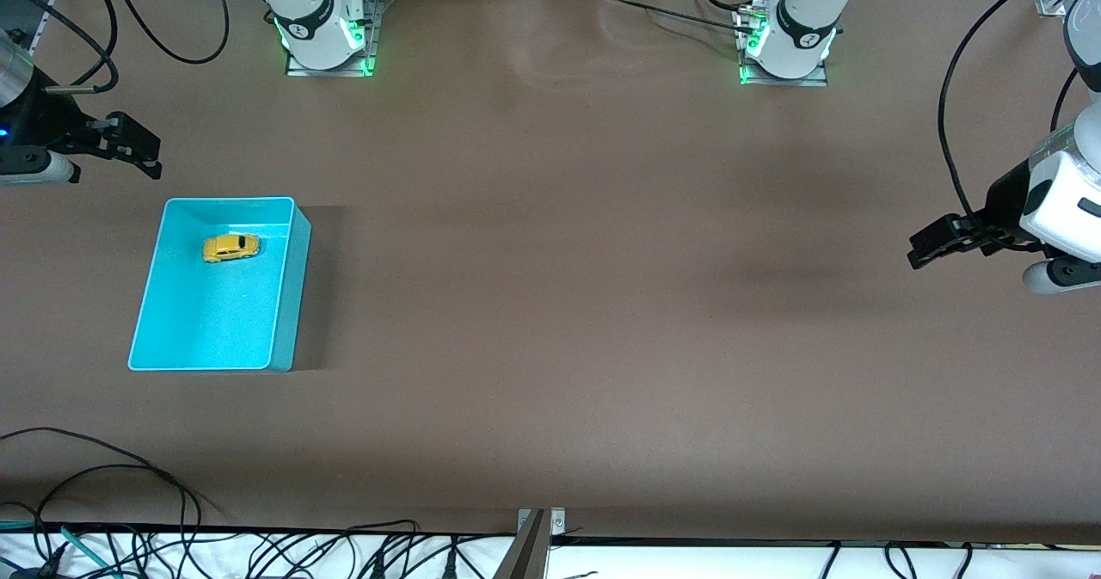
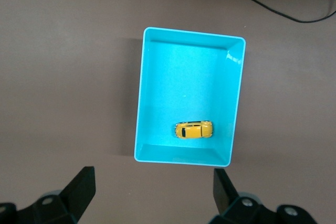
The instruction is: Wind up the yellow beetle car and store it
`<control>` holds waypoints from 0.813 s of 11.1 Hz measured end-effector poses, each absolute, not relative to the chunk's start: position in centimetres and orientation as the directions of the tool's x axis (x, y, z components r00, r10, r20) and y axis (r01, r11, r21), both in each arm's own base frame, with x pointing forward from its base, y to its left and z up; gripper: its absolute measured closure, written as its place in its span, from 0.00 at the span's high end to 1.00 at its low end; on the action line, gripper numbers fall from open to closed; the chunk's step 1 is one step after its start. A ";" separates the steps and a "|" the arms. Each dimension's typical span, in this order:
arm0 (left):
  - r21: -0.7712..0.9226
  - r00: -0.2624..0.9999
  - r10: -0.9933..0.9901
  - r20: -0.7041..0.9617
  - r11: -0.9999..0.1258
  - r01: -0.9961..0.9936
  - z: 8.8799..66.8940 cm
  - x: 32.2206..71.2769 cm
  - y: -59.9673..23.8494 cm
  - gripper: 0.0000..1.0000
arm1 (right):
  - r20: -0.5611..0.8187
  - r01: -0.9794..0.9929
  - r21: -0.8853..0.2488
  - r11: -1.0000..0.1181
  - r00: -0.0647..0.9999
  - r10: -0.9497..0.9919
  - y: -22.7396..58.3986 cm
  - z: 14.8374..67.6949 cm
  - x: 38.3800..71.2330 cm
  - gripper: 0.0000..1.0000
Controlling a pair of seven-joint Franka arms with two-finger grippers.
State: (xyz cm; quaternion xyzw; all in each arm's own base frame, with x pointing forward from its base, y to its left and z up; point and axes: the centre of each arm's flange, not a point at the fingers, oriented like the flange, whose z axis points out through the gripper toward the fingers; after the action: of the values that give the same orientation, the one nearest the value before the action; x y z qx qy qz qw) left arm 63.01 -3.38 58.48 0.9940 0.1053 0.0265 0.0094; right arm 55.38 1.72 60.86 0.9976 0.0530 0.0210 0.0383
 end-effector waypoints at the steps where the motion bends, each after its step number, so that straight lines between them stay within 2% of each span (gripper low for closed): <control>1: 0.024 0.976 0.210 0.051 -0.978 0.209 58.5 63.0 -3.4 1.00 | 0.043 0.105 0.094 -0.990 0.993 0.109 1.6 61.3 55.4 1.00; 9: 0.024 0.976 0.209 0.051 -0.978 0.208 58.5 63.0 -3.4 1.00 | 0.035 0.144 0.122 -0.982 0.988 0.149 3.4 61.5 55.3 1.00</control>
State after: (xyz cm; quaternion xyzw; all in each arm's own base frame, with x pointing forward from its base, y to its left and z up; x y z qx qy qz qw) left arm 63.01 -3.40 58.48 0.9941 0.1051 0.0265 0.0094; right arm 55.31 3.44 61.50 0.9953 0.0738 0.0218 0.0595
